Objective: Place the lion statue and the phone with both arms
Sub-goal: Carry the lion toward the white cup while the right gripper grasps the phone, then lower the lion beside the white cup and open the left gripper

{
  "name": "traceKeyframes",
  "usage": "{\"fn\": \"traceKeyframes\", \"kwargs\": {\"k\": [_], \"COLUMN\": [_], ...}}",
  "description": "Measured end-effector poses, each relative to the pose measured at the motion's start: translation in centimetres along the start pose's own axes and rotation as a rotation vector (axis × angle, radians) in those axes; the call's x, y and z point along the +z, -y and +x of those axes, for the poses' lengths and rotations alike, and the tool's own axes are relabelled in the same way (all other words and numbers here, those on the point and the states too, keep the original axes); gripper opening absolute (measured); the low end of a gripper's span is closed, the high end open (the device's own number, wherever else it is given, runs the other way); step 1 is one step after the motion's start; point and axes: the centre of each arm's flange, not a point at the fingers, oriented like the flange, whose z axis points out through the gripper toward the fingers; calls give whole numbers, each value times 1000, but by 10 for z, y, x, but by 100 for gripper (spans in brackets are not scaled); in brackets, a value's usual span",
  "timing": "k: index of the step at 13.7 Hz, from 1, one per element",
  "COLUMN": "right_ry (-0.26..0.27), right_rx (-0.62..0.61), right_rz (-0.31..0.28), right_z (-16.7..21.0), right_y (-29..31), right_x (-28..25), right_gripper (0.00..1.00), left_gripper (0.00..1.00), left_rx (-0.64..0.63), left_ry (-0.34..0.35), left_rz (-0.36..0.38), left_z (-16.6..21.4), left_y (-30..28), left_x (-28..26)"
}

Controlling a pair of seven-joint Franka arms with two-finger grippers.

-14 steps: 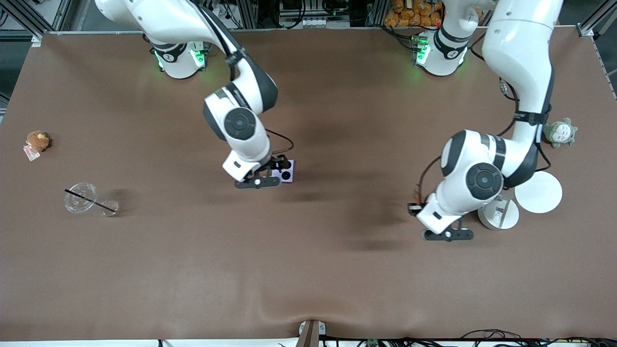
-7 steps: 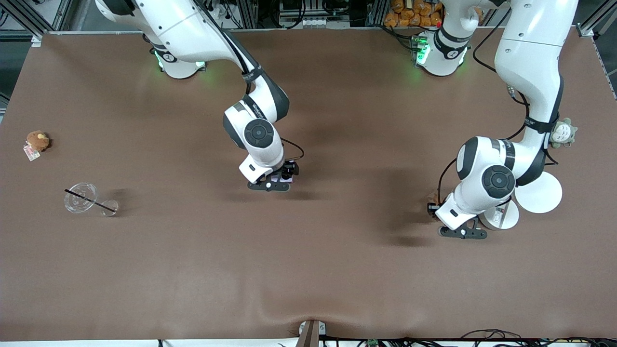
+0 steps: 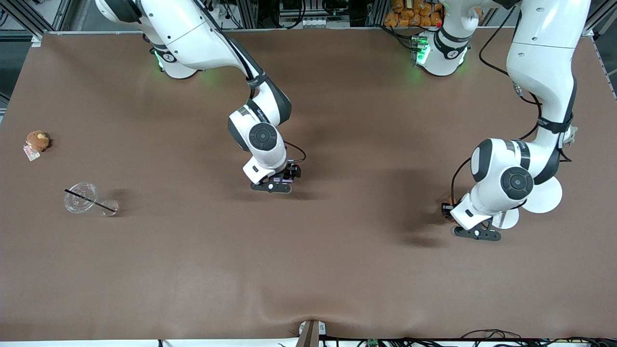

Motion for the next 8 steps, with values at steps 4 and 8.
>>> {"fn": "traceKeyframes", "kwargs": {"k": [4,8], "right_ry": [0,5], "right_rx": [32,41], "right_rz": [0,-5], "right_z": [-5,-11], "right_y": [5,10], "right_x": [9,15], "right_gripper": [100,100], "left_gripper": [37,74], "left_rx": [1,3], "left_ry": [3,-8], "left_rz": [-1,-3], "left_z": [-2,0], "left_y": [13,11], "left_x": [3,7]}}
